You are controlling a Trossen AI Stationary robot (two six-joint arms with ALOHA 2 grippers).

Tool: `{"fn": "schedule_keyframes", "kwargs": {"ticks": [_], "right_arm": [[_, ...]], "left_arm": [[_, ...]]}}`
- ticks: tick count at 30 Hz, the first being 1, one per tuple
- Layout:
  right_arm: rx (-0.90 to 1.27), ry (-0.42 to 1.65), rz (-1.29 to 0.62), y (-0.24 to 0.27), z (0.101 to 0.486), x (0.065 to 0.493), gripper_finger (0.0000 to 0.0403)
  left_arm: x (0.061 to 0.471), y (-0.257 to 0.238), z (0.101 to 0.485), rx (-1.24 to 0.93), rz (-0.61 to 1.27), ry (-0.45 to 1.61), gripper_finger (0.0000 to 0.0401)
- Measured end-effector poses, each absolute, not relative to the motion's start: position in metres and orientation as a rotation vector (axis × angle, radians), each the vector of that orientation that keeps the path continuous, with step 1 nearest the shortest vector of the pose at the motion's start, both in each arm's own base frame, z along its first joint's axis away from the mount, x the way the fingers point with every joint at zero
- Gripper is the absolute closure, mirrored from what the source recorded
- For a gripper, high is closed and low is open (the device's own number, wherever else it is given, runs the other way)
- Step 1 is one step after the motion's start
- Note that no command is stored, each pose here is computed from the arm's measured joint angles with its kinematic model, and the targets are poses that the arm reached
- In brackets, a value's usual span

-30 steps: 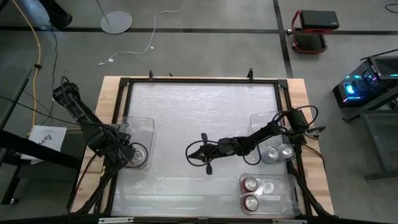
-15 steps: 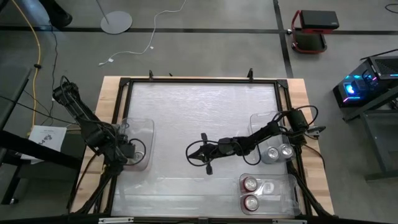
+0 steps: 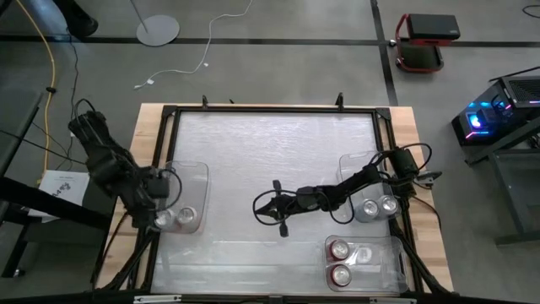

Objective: Sort soda cans
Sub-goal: Return to Home Position

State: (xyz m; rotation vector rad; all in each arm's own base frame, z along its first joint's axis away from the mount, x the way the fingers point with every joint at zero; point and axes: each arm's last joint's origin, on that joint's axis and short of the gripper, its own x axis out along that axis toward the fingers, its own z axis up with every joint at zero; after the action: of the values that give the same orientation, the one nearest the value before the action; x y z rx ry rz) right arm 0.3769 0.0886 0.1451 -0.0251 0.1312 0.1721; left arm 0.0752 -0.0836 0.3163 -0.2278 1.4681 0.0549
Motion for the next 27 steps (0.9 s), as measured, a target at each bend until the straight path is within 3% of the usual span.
{"fn": "schedule_keyframes", "kwargs": {"ticks": [7, 13, 20, 27], "right_arm": [[0.011, 0.202, 0.216, 0.087, 0.181, 0.363, 0.0403], [-0.001, 0.397, 0.231, 0.078, 0.237, 0.317, 0.0403], [0.003, 0.392, 0.232, 0.060, 0.304, 0.243, 0.0403], [0.039, 0.283, 0.208, 0.040, 0.345, 0.175, 0.0403]], "left_arm": [[0.092, -0.083, 0.350, -0.234, 0.188, 0.930, 0.0031], [0.112, -0.083, 0.364, 0.004, 0.323, 0.547, 0.0032], [0.118, -0.068, 0.371, 0.097, 0.594, 0.352, 0.0033], [0.127, -0.062, 0.366, 0.060, 0.589, 0.429, 0.0034]]}}
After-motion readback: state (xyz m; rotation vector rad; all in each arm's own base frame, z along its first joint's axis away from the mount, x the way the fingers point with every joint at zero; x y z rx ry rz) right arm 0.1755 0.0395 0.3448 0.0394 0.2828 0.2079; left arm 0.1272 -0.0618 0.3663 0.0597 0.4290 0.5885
